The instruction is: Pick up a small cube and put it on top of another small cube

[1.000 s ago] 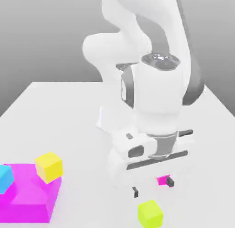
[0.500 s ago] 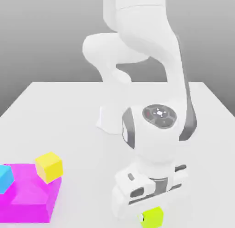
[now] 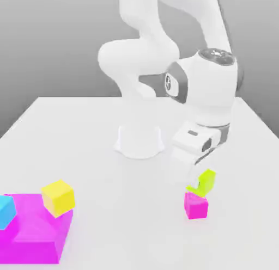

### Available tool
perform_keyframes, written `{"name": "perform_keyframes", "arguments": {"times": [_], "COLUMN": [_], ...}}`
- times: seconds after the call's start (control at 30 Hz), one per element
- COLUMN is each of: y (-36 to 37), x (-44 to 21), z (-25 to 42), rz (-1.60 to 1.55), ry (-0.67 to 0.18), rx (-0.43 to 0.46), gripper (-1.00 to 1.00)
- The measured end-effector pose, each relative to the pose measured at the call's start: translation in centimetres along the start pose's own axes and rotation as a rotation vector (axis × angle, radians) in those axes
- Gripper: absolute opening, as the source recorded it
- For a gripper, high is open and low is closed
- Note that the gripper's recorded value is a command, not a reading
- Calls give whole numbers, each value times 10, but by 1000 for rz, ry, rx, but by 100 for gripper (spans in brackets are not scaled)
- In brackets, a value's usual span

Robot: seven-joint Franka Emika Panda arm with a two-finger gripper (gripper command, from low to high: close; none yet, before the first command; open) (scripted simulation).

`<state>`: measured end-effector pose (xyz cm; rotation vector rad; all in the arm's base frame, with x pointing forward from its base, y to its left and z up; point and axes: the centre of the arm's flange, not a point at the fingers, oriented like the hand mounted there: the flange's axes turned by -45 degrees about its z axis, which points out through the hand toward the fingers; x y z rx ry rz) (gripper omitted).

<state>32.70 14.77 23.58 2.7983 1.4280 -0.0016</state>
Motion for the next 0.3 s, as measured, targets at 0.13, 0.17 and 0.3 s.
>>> {"name": "perform_keyframes", "arguments": {"times": [0.13, 0.17, 0.3], "y": [-3, -4, -5], "x": [-2, -2, -3], "z": [32, 41, 57], "rz": [-17, -18, -18], "ry": [0, -1, 0], "rx": [0, 0, 0], "gripper": [-100, -100, 100]}}
